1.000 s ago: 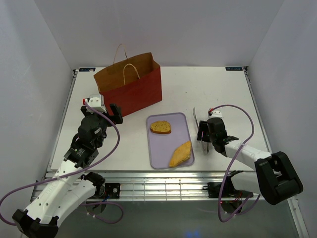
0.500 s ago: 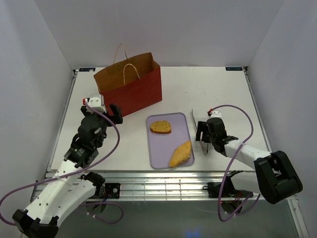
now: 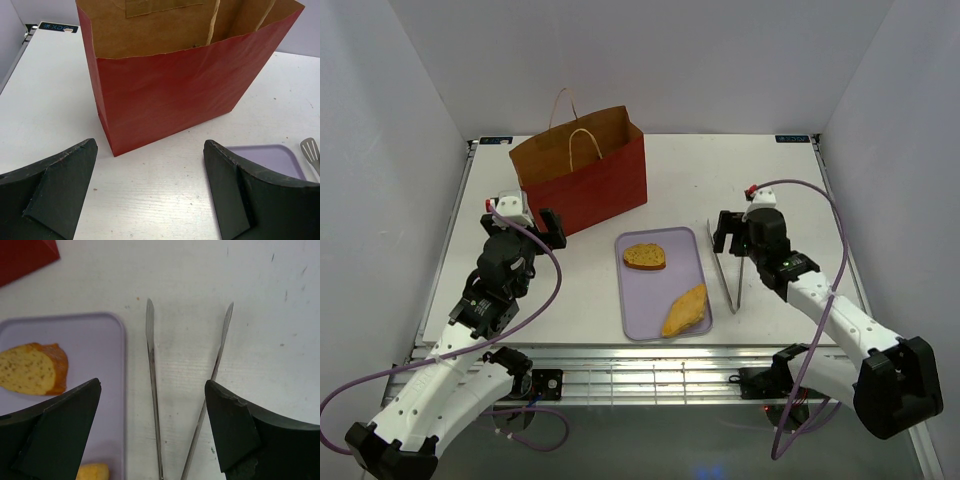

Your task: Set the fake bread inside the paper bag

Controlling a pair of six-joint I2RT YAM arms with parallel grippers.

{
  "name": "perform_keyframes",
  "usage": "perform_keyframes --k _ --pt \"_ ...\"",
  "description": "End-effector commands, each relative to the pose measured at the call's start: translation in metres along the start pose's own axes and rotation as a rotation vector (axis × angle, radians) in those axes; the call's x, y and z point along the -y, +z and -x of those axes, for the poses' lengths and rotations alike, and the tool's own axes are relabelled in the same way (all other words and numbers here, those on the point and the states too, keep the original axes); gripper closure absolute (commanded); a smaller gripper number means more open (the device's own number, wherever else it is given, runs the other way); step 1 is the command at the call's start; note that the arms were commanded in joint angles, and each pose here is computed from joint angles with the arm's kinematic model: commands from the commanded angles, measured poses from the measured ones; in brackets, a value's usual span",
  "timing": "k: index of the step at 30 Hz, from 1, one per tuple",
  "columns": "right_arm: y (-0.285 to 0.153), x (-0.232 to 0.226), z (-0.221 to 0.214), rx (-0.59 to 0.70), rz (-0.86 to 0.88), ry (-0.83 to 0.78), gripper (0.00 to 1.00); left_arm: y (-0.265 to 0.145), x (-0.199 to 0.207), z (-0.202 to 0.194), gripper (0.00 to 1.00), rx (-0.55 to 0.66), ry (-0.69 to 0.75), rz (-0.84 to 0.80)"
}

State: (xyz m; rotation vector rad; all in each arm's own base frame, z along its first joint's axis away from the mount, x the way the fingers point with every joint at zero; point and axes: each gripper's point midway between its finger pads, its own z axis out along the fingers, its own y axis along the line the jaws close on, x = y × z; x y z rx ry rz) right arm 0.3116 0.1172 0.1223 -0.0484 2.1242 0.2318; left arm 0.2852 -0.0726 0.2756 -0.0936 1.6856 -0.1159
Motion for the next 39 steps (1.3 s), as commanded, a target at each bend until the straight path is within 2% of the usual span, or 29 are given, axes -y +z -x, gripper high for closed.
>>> perform_keyframes --k 1,3,7,13,24,29,39 --pt "-0.025 -0.006 0.059 0.081 0.004 -0.058 0.1 0.0 -0.004 0.002 0.02 0.015 -0.006 0.023" --pt "-0.037 -0.006 0.088 0.129 -0.019 -0.057 0.1 0.001 -0.005 0.0 0.02 0.007 0.0 0.031" --pt "-0.062 -0.006 0.116 0.181 -0.042 -0.06 0.1 0.002 -0.005 -0.002 0.02 0.001 0.002 0.036" --pt "-0.085 -0.016 0.138 0.253 0.0 -0.009 0.1 0.003 -0.009 -0.003 0.02 0.0 0.009 0.057" --pt "-0.068 -0.024 0.105 0.185 0.058 -0.017 0.1 0.006 -0.011 -0.007 0.02 -0.004 0.021 0.073" --pt "-0.067 -0.027 0.106 0.206 0.079 -0.022 0.1 0.007 -0.012 -0.009 0.02 -0.011 0.03 0.079" --pt "-0.059 -0.027 0.097 0.153 0.066 -0.022 0.1 0.007 -0.011 -0.009 0.02 -0.013 0.029 0.075"
